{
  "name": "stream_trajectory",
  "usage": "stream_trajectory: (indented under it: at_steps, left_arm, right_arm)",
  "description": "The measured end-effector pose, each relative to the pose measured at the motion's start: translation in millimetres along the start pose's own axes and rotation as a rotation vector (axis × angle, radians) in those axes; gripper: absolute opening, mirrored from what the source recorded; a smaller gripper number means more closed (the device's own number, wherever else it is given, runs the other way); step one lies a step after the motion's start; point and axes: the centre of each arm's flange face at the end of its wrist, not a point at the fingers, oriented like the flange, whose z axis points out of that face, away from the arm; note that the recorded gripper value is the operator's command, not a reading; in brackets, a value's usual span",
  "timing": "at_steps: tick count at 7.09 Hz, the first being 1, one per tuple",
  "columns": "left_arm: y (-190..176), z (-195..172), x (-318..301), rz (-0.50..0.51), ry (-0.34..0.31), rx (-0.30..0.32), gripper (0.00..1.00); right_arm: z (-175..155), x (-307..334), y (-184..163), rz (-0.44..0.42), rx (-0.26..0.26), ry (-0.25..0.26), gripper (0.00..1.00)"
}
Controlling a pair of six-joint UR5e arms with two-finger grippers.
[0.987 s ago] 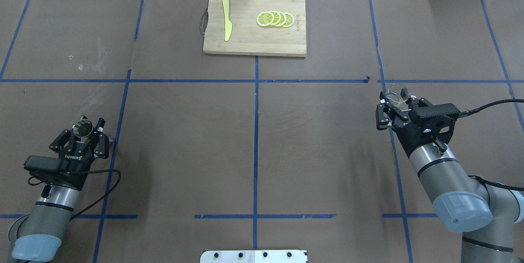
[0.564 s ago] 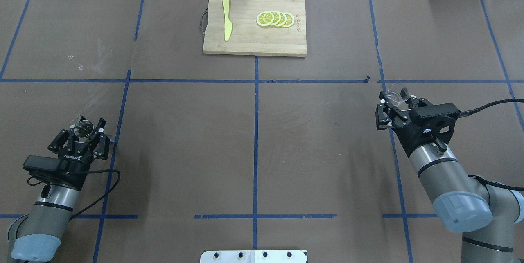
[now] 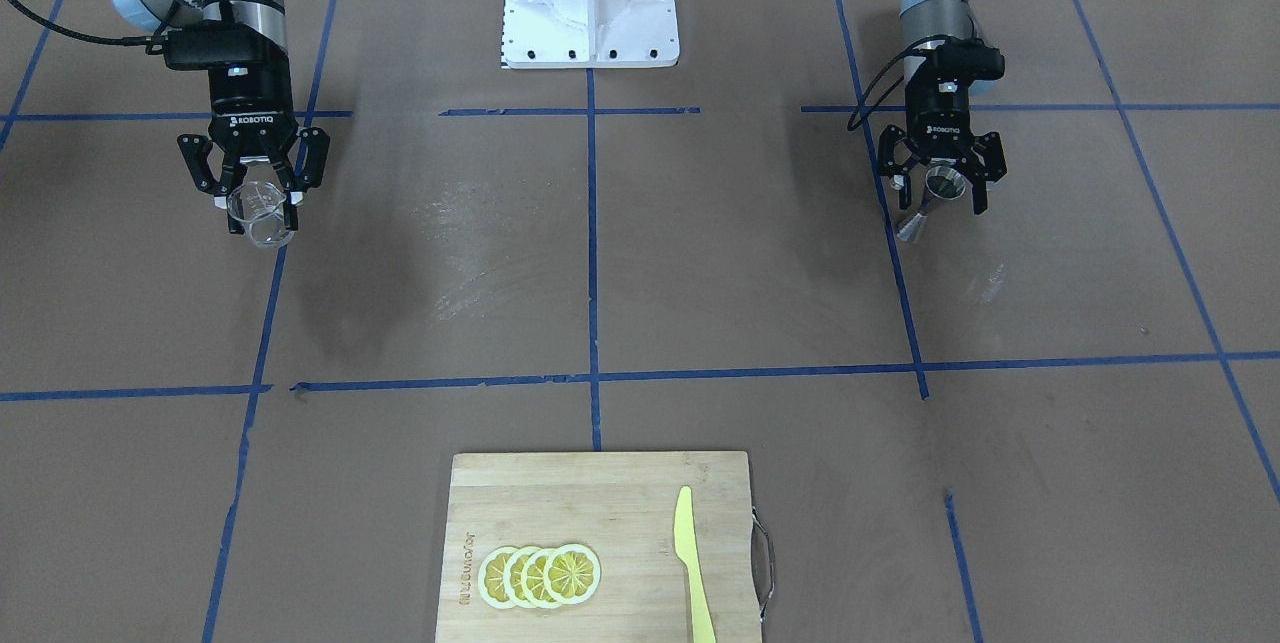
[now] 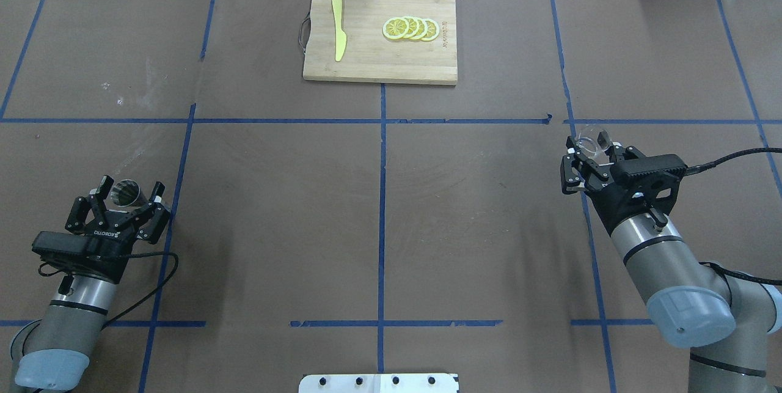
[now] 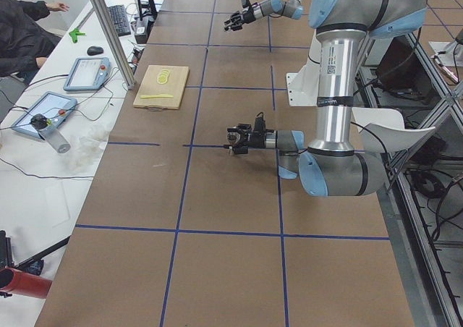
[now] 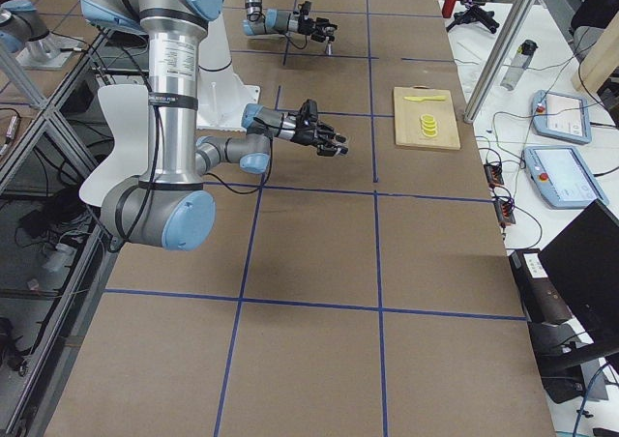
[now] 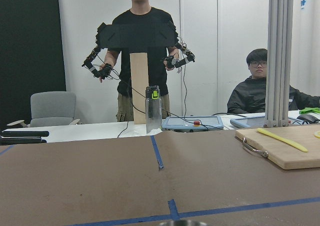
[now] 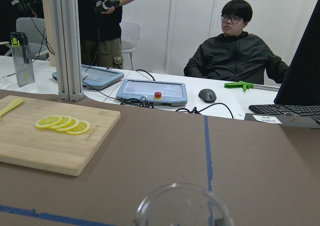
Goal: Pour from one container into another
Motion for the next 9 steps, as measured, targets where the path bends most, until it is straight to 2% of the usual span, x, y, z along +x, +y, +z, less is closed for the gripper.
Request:
stream_trajectory:
  at_steps: [2,6,7,9]
  left_arm:
    - [-22,-1,3,-0.004,0.007,0.020,1.00]
    - [-66,-12,-27,0.038,0.083,0.098,1.00]
    - [-83,-13,-48,0.062,0.132,0.094,1.00]
    - [-125,4,-105,0.163,0.277,0.070,1.00]
  right_arm:
    - [0,0,0,0.000,0.000,0.000,0.00]
    - [-1,0,-1,0.001,0.000,-0.002,0.00]
    - [-1,0,-1,0.001,0.001,-0.002,0.00]
    - [0,-1,-1,0.001,0.001,-0.001,0.00]
